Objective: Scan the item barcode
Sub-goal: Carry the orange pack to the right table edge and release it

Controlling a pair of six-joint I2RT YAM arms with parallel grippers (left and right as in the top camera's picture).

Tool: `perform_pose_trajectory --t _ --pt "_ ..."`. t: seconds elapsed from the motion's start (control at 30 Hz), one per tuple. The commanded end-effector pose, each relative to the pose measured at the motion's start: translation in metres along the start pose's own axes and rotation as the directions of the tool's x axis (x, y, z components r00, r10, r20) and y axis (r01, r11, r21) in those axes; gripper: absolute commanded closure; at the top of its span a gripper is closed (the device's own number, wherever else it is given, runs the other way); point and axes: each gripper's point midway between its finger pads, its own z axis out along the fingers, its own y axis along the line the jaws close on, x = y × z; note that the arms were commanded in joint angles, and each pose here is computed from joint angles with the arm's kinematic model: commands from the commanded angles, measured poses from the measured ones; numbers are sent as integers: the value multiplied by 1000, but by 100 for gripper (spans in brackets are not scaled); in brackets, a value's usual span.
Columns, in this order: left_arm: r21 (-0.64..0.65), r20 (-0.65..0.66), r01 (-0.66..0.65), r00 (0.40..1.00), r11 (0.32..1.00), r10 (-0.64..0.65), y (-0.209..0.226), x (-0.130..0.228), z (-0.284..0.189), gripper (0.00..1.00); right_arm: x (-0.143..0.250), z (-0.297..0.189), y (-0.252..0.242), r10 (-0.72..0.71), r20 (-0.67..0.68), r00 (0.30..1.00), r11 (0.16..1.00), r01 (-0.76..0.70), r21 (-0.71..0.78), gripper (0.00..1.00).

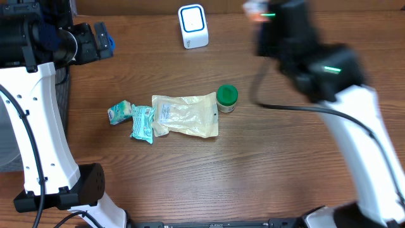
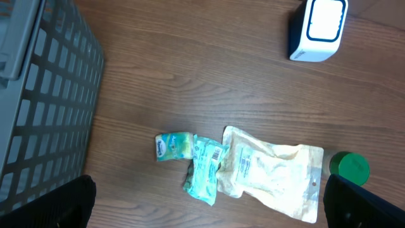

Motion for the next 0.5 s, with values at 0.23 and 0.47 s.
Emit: perform_pose_trajectory --t 0.23,0.47 --pt "-5 6 -17 1000 1000 17 1 -1 -1 0 54 37 -157 575 -235 784 812 -510 284 96" --pt "-5 6 -17 1000 1000 17 1 -1 -1 0 111 84 -193 619 -364 696 785 -547 290 96"
